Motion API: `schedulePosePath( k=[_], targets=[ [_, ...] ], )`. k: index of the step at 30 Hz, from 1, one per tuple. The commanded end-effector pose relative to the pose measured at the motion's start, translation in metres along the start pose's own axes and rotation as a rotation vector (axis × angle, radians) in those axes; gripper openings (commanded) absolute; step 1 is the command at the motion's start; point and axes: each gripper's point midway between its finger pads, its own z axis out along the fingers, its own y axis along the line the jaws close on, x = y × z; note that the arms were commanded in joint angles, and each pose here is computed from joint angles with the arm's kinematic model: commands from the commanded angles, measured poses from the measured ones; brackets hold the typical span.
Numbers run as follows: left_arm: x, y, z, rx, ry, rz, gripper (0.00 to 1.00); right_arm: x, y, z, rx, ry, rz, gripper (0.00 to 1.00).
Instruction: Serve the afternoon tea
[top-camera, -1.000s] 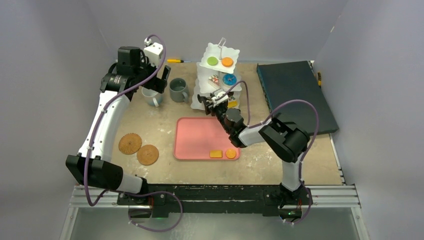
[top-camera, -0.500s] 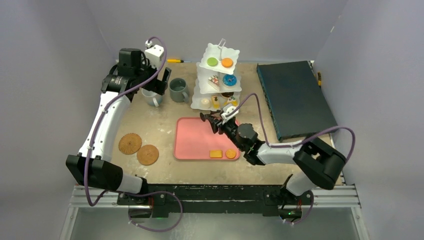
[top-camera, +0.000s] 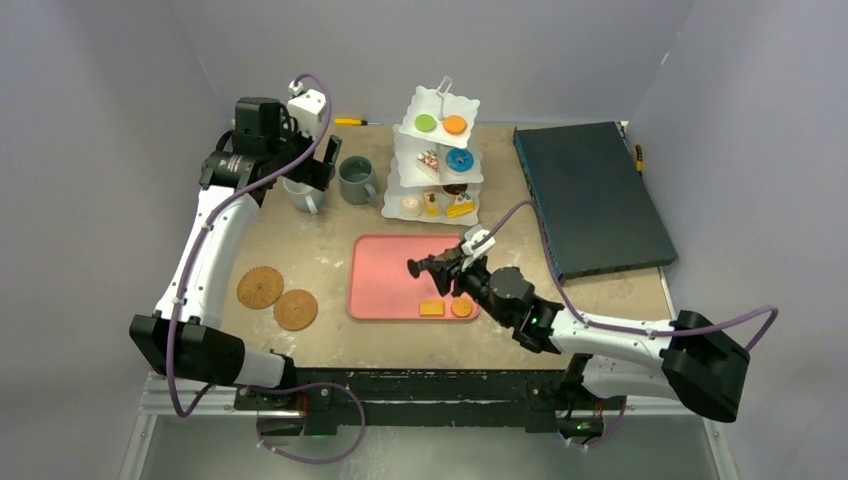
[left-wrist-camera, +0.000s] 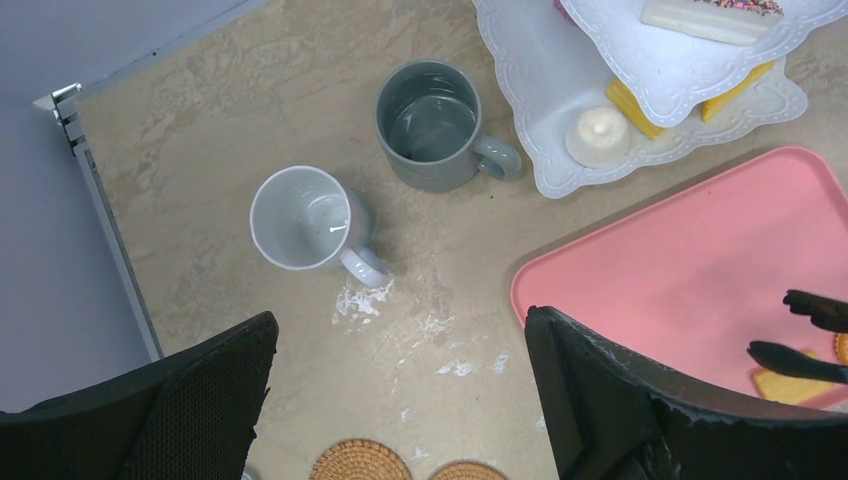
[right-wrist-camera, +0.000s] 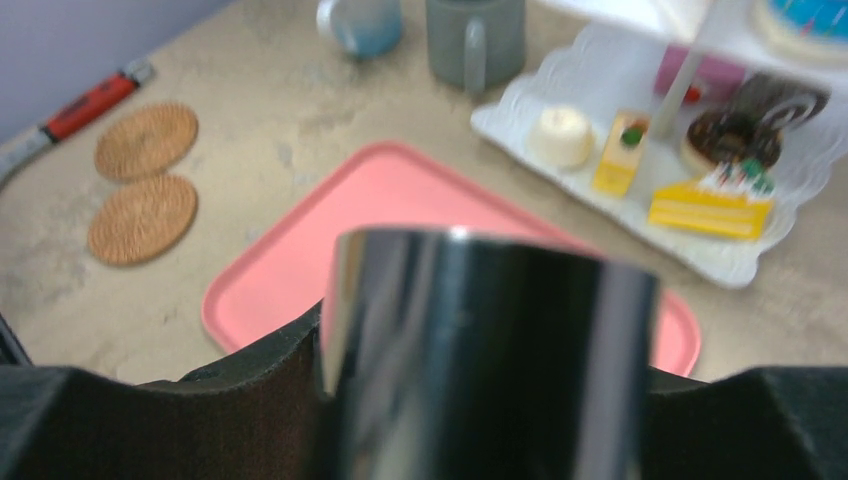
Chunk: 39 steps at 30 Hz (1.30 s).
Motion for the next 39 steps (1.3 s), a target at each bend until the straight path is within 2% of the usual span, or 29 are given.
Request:
schedulePosePath(
  k=[1,16,26,39],
  targets=[
    [-0.013,0.002,-0.009,-0.005,-0.056,0.001,0.93,0.027,0.000,-0.015,0.070,0.065,0.042,0.54],
    [-0.015,0.002,-0.008,0.001,-0.057,-0.001,0.93,0.058,0.014,-0.040,0.161,0.163,0.063,0.54],
    [-0.016,0.002,-0.008,0.001,-0.058,-0.004,0.93,0.053,0.008,-0.044,0.248,0.156,0.072,0.57],
    [-0.017,0.002,-0.009,0.001,-0.059,-0.001,0.93,0.027,0.017,-0.050,0.231,0.102,0.104,0.60]
  ],
)
